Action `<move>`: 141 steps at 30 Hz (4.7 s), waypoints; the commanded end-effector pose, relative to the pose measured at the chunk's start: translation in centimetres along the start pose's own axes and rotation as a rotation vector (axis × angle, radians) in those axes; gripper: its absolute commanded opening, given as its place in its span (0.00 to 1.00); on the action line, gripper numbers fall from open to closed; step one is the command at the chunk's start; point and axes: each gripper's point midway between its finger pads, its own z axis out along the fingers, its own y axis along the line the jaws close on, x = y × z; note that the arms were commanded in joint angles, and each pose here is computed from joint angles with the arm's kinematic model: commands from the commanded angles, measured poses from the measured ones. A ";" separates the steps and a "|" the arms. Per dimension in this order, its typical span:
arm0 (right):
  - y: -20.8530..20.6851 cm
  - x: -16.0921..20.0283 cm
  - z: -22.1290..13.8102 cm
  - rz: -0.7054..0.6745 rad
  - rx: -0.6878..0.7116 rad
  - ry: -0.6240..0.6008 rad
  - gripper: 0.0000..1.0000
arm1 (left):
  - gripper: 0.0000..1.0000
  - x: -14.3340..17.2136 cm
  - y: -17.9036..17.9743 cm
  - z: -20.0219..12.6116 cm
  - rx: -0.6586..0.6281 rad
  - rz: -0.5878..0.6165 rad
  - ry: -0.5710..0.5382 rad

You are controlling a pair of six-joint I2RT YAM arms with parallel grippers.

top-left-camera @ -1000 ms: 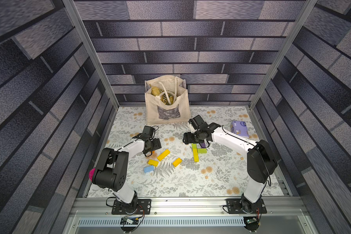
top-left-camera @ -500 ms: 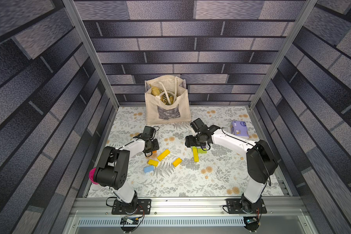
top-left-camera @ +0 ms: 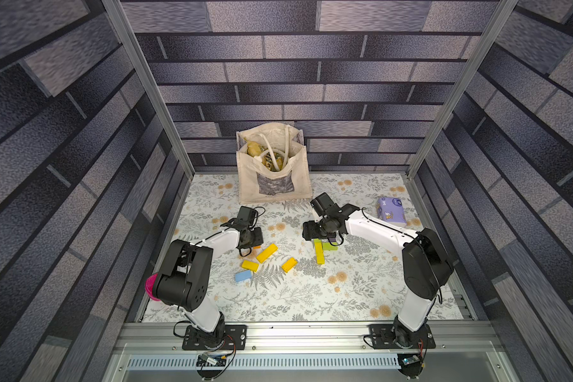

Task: Assemble the letter p with building blocks
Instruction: Pick up the building block from the center of the board, then place the building block at the center of the board, then adjust the building block at the center of the board.

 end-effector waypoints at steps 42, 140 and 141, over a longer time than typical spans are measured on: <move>-4.9 -1.0 -0.8 0.175 0.127 -0.058 0.77 | 0.19 -0.8 -11.7 4.2 0.048 0.860 -0.061; 0.4 -2.3 11.7 0.252 -0.262 -0.010 0.00 | 0.00 1.1 -6.2 4.1 0.125 0.042 -0.058; 0.5 -2.2 11.6 0.253 -0.264 -0.006 0.00 | 0.00 1.1 -6.1 4.1 0.124 0.042 -0.058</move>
